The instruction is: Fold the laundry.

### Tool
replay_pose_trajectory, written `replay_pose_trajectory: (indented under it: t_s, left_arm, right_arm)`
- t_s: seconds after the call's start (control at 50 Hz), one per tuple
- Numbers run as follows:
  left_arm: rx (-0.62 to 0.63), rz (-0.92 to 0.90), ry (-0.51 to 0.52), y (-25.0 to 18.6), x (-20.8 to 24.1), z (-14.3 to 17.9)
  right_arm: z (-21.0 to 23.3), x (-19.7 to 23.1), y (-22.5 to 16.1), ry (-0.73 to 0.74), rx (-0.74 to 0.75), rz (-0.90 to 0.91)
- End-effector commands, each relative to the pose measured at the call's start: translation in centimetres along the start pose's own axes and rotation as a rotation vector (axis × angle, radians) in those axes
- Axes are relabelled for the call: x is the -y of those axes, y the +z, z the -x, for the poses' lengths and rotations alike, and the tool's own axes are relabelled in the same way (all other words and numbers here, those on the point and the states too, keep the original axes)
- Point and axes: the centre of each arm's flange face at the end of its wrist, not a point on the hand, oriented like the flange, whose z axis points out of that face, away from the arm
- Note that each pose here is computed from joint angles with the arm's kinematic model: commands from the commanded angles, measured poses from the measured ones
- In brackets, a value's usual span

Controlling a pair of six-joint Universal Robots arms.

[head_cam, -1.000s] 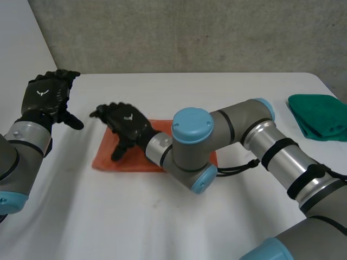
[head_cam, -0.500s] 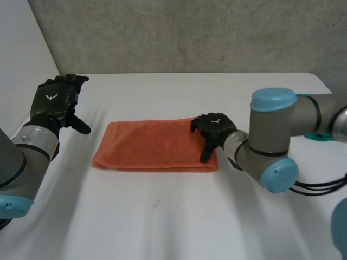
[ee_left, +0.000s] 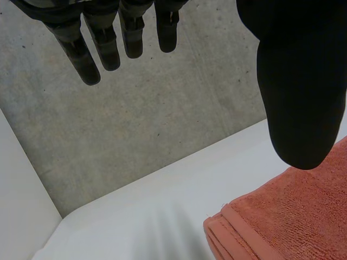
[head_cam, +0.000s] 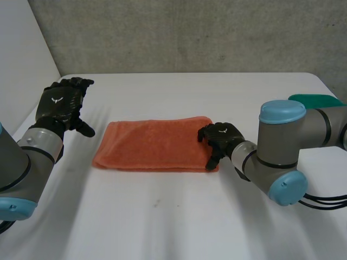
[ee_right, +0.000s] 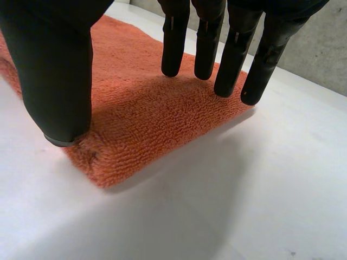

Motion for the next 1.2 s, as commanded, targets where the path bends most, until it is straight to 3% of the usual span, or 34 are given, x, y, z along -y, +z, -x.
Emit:
replay_pose_trajectory:
  t_s: [0.02, 0.4, 0.52, 0.74, 0.84, 0.92, 1.04, 1.1, 1.2]
  left_arm:
    - [-0.012, 0.002, 0.001, -0.2, 0.0, -0.4]
    - [-0.024, 0.001, 0.0, -0.4, 0.0, -0.8]
    - [-0.024, 0.001, 0.0, -0.4, 0.0, -0.8]
    - [-0.048, 0.001, 0.001, -0.8, 0.5, -1.5]
    - [-0.075, 0.003, 0.003, -1.2, 0.8, -2.4]
    - [-0.095, -0.011, 0.013, -1.1, 1.4, -3.0]
    - [-0.148, -0.043, 0.012, -1.2, 3.1, -4.9]
    - [-0.17, -0.053, 0.008, -1.4, 3.8, -5.8]
    - [-0.19, -0.084, 0.002, -1.2, 5.0, -6.7]
  right_arm:
    - [0.3, 0.2, -1.3, 0.0, 0.008, 0.005]
    - [0.2, -1.8, 0.8, -0.003, 0.006, 0.01]
    - [-1.6, -2.3, 0.4, 0.02, -0.033, 0.041]
    - [-9.3, -1.4, -6.2, -0.031, -0.189, 0.064]
    - [-11.9, -2.2, -8.1, -0.133, -0.237, 0.104]
    - [-12.2, 0.2, -9.0, -0.228, -0.27, 0.044]
    - [-8.0, 4.4, -8.3, -0.325, -0.183, -0.095]
    - [-3.2, 6.6, -7.9, -0.387, -0.071, -0.185]
    - [4.3, 6.6, -6.7, -0.457, 0.126, -0.243]
